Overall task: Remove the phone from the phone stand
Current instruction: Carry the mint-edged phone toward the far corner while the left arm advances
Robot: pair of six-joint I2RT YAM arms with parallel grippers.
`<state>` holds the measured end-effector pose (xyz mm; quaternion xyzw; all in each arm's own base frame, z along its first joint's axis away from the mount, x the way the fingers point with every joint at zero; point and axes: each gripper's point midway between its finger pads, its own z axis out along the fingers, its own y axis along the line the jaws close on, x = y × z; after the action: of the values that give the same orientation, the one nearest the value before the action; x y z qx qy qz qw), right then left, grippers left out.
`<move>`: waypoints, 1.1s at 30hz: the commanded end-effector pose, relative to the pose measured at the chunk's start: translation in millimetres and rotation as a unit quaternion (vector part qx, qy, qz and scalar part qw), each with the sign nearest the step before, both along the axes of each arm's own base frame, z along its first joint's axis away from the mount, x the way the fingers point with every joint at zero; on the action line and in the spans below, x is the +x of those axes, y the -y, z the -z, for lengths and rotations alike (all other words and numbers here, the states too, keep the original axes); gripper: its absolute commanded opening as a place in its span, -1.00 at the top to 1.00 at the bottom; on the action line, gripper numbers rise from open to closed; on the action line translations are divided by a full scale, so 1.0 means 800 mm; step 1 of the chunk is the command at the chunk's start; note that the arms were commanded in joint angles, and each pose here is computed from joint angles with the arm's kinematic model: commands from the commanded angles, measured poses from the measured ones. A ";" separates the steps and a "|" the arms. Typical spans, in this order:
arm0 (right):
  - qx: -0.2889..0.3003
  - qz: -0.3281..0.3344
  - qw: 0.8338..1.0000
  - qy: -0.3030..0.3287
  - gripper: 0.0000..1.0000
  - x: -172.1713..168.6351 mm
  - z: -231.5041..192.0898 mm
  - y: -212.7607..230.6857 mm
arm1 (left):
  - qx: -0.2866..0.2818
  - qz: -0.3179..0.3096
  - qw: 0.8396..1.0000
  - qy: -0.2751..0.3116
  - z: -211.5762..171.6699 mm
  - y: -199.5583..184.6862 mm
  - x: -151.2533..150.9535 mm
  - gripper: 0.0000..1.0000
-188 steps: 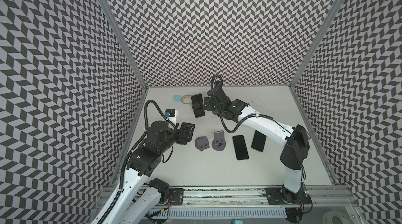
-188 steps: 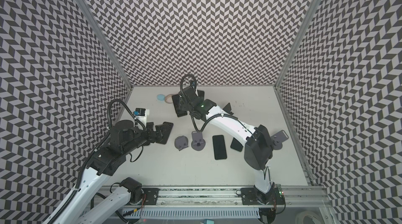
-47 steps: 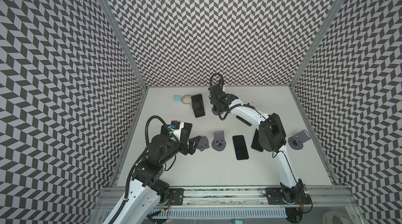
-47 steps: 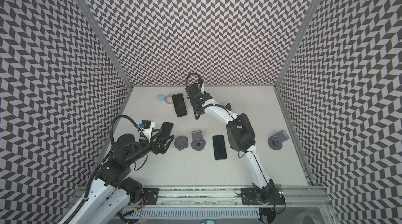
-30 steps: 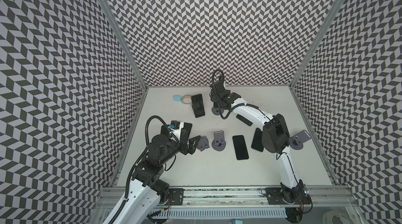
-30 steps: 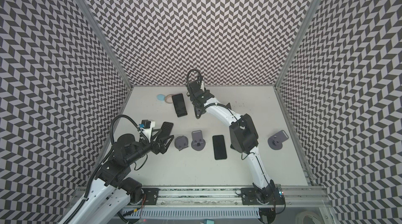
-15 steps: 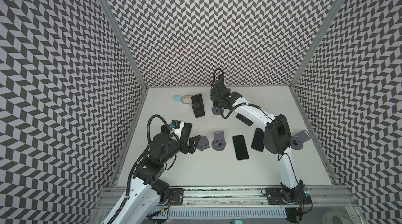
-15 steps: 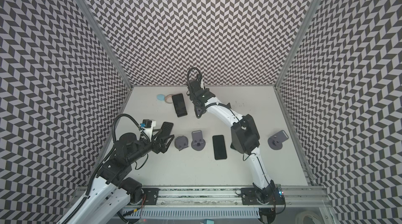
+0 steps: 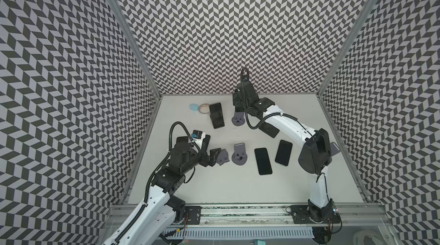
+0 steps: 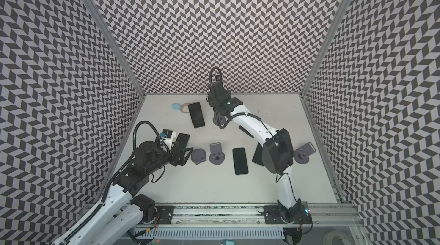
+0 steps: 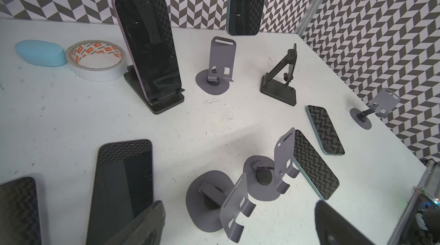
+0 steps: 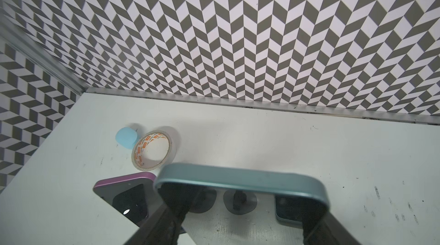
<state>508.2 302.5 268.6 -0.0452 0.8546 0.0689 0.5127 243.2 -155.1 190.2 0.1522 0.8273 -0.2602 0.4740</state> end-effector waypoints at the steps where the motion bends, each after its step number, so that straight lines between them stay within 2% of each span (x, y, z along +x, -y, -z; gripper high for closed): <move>1: 0.043 -0.019 0.997 0.066 0.01 -0.001 -0.073 0.003 | 0.005 -0.002 0.999 0.049 -0.036 0.003 0.016 -0.96; 12: 0.076 -0.049 0.991 0.094 0.03 -0.017 -0.137 0.023 | 0.004 -0.021 0.996 0.091 -0.098 0.014 0.064 -0.96; 20: 0.083 -0.013 0.990 0.117 0.07 -0.040 -0.151 0.093 | 0.023 -0.022 0.991 0.133 -0.143 0.027 0.101 -0.96; 24: 0.087 -0.007 0.990 0.112 0.11 -0.046 -0.155 0.125 | 0.032 0.005 0.987 0.156 -0.152 0.044 0.111 -0.96; 33: 0.087 0.024 0.988 0.121 0.12 -0.059 -0.172 0.207 | 0.036 0.046 0.984 0.167 -0.160 0.086 0.132 -0.96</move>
<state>471.1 148.8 362.0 0.0116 0.8158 0.1017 0.5691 347.4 -210.1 290.6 0.2243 0.7693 -0.2121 0.5593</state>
